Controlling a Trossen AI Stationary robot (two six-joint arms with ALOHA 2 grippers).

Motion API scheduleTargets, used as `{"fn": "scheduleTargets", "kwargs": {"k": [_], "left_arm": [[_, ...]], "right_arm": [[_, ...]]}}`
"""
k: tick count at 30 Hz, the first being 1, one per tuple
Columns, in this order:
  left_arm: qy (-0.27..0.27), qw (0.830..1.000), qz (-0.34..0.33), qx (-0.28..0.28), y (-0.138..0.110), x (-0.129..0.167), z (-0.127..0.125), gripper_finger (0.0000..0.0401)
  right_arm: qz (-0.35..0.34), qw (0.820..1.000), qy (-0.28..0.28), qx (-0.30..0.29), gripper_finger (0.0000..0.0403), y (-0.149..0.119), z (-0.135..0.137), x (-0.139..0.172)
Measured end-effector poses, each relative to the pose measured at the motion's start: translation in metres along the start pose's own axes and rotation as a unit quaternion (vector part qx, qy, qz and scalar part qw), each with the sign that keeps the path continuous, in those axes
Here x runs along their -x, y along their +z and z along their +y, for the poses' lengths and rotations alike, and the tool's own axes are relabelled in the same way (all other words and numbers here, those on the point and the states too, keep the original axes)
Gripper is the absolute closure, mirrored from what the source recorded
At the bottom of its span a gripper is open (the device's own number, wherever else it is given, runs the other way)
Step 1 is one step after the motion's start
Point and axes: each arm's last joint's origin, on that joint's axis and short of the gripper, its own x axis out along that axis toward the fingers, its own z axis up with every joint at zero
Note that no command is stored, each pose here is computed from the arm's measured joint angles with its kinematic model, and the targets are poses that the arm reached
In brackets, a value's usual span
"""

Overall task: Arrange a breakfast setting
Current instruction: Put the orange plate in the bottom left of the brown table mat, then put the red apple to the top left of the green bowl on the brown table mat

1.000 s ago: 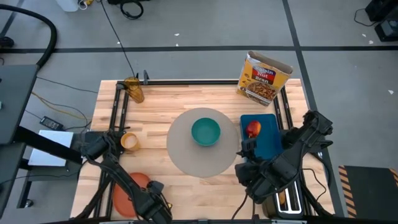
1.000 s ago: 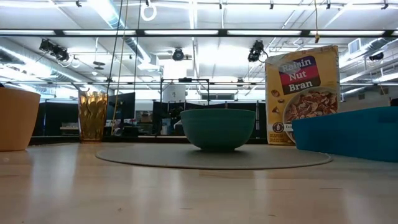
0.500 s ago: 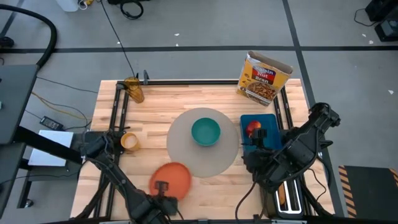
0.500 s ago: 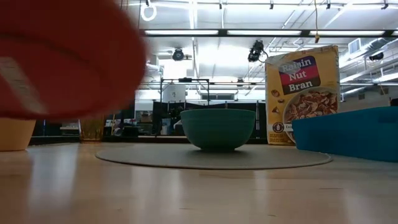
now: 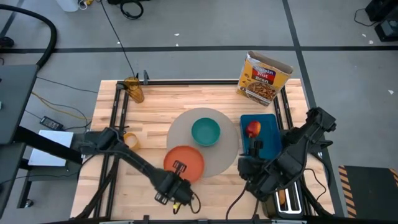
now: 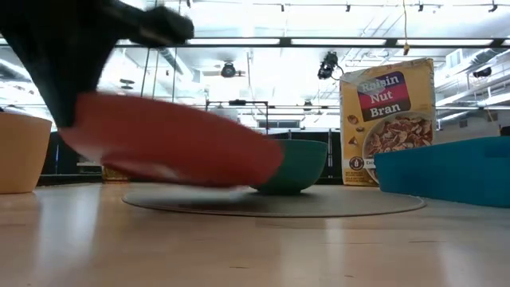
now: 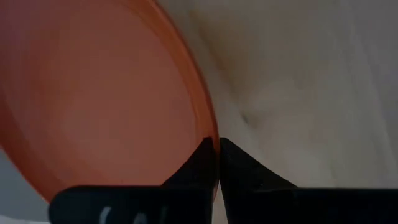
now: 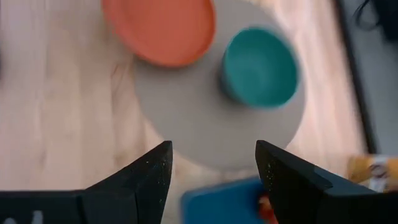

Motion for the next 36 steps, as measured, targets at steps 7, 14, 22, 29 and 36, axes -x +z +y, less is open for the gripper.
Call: {"fn": "scheduleTargets", "kwargs": {"k": [7, 14, 22, 29, 36], "left_arm": [[0.005, 1.0, 0.026, 0.0, -0.007, -0.017, 0.015, 0.0384], [-0.006, 0.999, 0.032, 0.003, -0.008, -0.019, 0.016, 0.0375], [-0.012, 0.998, 0.019, 0.052, -0.006, -0.021, 0.022, 0.0324], [-0.006, 0.994, 0.02, 0.105, -0.006, -0.021, 0.029, 0.0284], [-0.001, 0.988, 0.044, 0.149, -0.004, 0.013, 0.032, 0.0264]], "right_arm": [[0.026, 0.999, -0.001, -0.032, 0.0165, -0.016, 0.012, -0.008], [0.064, 0.995, -0.02, -0.072, 0.0162, -0.027, 0.013, -0.019], [0.099, 0.981, -0.059, -0.154, 0.0118, -0.019, -0.006, -0.032], [0.09, 0.965, -0.066, -0.236, 0.0085, -0.005, -0.045, -0.031], [0.064, 0.959, -0.057, -0.271, 0.006, -0.006, -0.098, -0.014]]}}
